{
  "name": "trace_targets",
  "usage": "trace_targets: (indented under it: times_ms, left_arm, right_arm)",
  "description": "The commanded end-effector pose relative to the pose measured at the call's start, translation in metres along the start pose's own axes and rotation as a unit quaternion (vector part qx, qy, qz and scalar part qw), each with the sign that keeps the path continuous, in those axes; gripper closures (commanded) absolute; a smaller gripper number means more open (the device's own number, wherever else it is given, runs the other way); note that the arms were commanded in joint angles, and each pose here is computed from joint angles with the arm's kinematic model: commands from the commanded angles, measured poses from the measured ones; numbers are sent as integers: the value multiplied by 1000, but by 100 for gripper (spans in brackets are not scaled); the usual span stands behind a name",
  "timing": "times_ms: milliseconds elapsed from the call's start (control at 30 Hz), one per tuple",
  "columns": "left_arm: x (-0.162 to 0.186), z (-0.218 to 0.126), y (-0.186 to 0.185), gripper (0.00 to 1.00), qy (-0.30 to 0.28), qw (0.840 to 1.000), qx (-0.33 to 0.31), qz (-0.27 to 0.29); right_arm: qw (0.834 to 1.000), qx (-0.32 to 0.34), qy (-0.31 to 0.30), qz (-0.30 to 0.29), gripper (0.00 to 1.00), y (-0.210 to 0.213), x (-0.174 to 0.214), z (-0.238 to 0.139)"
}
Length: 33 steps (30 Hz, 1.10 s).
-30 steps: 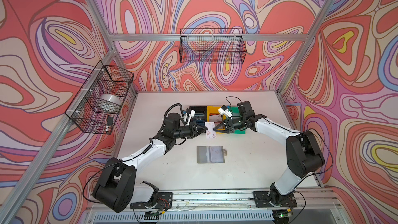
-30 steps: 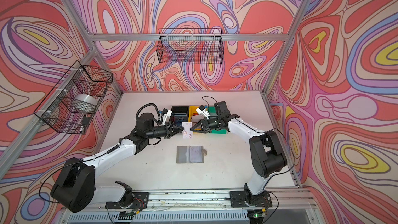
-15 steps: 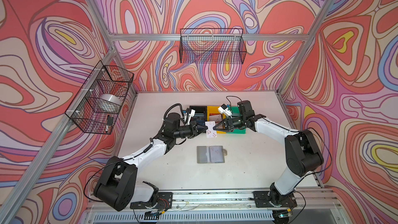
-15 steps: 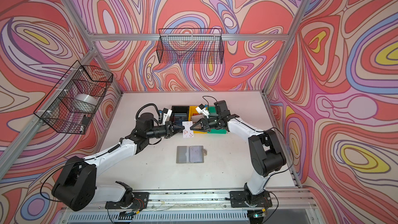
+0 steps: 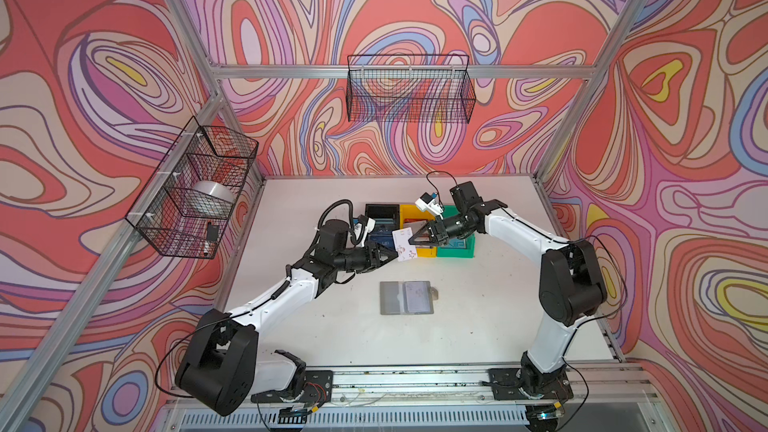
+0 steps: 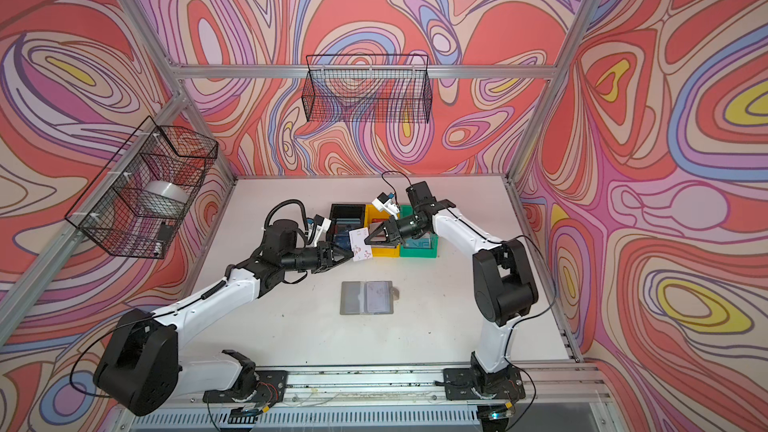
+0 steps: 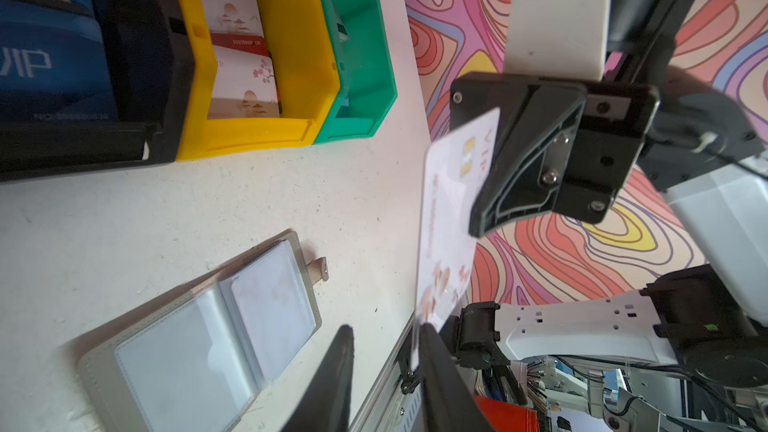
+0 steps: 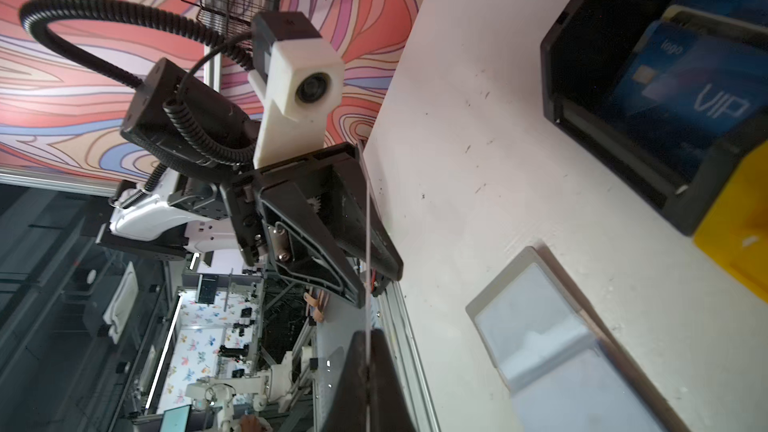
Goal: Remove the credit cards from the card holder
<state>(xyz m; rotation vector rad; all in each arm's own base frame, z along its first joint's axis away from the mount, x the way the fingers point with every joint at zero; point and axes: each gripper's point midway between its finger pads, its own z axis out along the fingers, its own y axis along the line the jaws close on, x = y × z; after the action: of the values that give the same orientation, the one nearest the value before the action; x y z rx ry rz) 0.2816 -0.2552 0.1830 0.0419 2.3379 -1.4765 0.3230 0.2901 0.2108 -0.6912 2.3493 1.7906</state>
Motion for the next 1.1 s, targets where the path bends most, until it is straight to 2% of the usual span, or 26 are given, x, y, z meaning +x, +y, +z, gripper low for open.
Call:
trace_targets:
  times_ms: [0, 133, 267, 367, 467, 533, 667, 733, 867, 1067]
  left_arm:
    - [4, -9, 7, 69, 4, 1000, -19, 3]
    - [5, -19, 18, 68, -2, 1000, -25, -7]
    - [4, -29, 24, 70, -5, 999, -45, -2]
    - [4, -32, 28, 70, 7, 998, -65, 11]
    - [2, -29, 28, 70, 11, 998, -58, 13]
    - [-1, -26, 29, 70, 14, 998, -53, 11]
    - [-5, -21, 30, 70, 18, 999, -44, 8]
    - [-7, -19, 30, 70, 17, 999, -42, 7]
    - [-10, -17, 31, 70, 18, 999, -41, 6]
    - [-9, -17, 32, 70, 17, 999, -38, 3]
  right_arm:
    - [995, 79, 55, -1, 100, -15, 15, -7]
    - [982, 169, 87, -13, 100, -38, 5, -19]
    - [956, 268, 119, -24, 100, -62, -5, -38]
    - [928, 340, 145, -50, 100, -80, -19, -55]
    - [894, 406, 167, -94, 100, -102, -35, -72]
    - [879, 422, 182, -129, 100, -109, -41, -78]
    - [864, 419, 189, -203, 100, -107, -54, -76]
    - [848, 432, 201, -232, 100, -108, -57, -75]
    - [829, 434, 227, -269, 100, -113, -54, -68]
    - [791, 425, 277, -342, 100, -119, -43, -42]
